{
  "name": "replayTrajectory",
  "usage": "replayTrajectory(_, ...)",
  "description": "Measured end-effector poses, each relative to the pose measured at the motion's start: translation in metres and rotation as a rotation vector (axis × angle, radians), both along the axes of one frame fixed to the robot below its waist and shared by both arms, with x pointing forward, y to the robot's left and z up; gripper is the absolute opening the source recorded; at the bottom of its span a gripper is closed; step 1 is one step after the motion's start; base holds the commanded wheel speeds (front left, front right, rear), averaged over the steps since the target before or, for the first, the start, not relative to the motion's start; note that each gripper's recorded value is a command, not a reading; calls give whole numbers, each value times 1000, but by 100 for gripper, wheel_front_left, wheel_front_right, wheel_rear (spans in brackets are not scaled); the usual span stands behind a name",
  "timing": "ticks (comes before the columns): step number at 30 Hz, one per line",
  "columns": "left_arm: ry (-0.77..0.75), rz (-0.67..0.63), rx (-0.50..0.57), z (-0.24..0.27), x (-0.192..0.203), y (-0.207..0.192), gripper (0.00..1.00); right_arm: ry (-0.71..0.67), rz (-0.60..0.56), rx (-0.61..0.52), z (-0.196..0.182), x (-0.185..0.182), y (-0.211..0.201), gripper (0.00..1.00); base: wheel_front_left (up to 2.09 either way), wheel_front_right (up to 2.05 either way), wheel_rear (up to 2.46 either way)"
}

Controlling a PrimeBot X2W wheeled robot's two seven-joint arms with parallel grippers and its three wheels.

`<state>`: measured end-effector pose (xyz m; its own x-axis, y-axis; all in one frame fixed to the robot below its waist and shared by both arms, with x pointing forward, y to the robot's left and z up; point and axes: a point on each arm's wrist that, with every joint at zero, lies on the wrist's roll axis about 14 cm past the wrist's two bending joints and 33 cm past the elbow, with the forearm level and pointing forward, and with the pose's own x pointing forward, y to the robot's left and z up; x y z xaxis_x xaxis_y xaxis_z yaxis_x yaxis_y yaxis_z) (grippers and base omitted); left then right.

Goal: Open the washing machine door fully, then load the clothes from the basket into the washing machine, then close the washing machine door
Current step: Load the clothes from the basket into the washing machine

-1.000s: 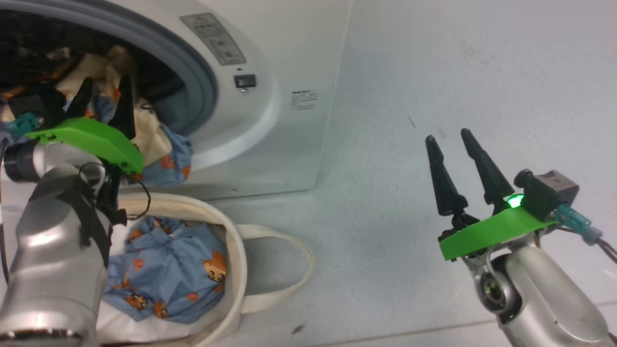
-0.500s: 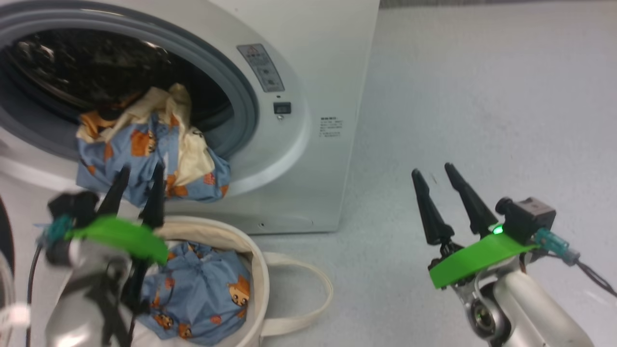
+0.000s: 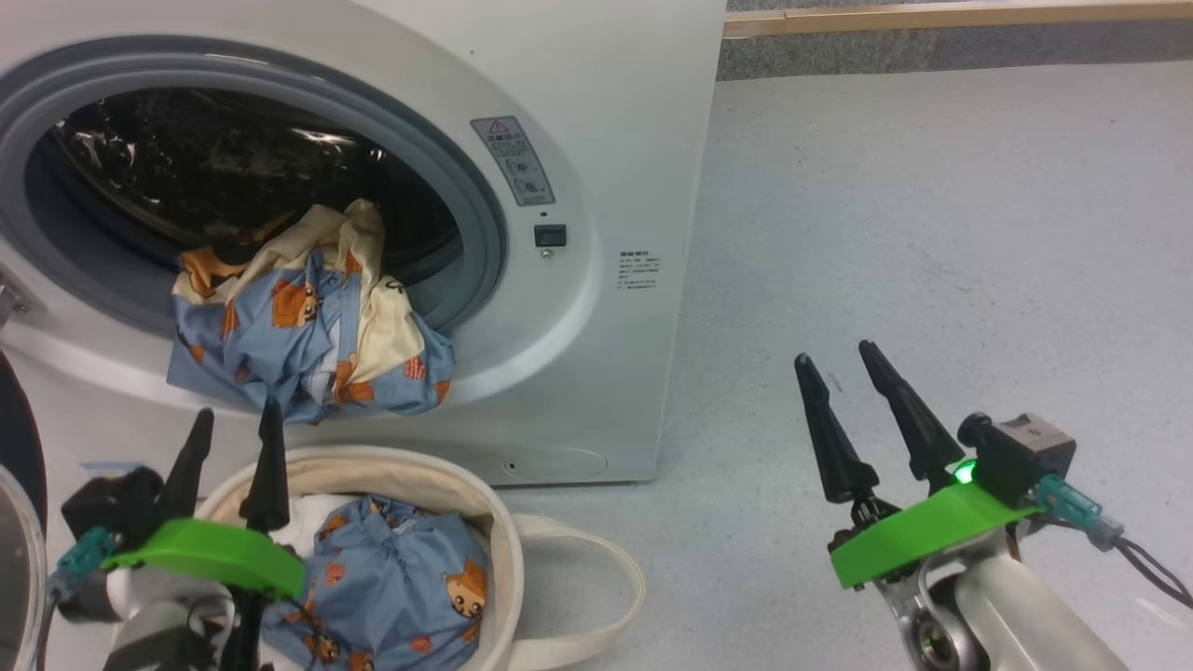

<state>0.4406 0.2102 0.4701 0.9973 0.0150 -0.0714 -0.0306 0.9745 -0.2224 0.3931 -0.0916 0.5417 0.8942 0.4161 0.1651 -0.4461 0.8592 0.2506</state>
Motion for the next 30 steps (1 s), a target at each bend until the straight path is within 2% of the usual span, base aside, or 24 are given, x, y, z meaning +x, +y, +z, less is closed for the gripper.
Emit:
replayTrajectory(21,58,2,-2,-21,-7,-2,100,3,8,-11,-3,1,1,100,0,0,0)
replayTrajectory(30,252,-22,-9,-77,-8,-7,100,47,10,-25,-20,7,-1,100,0,0,0)
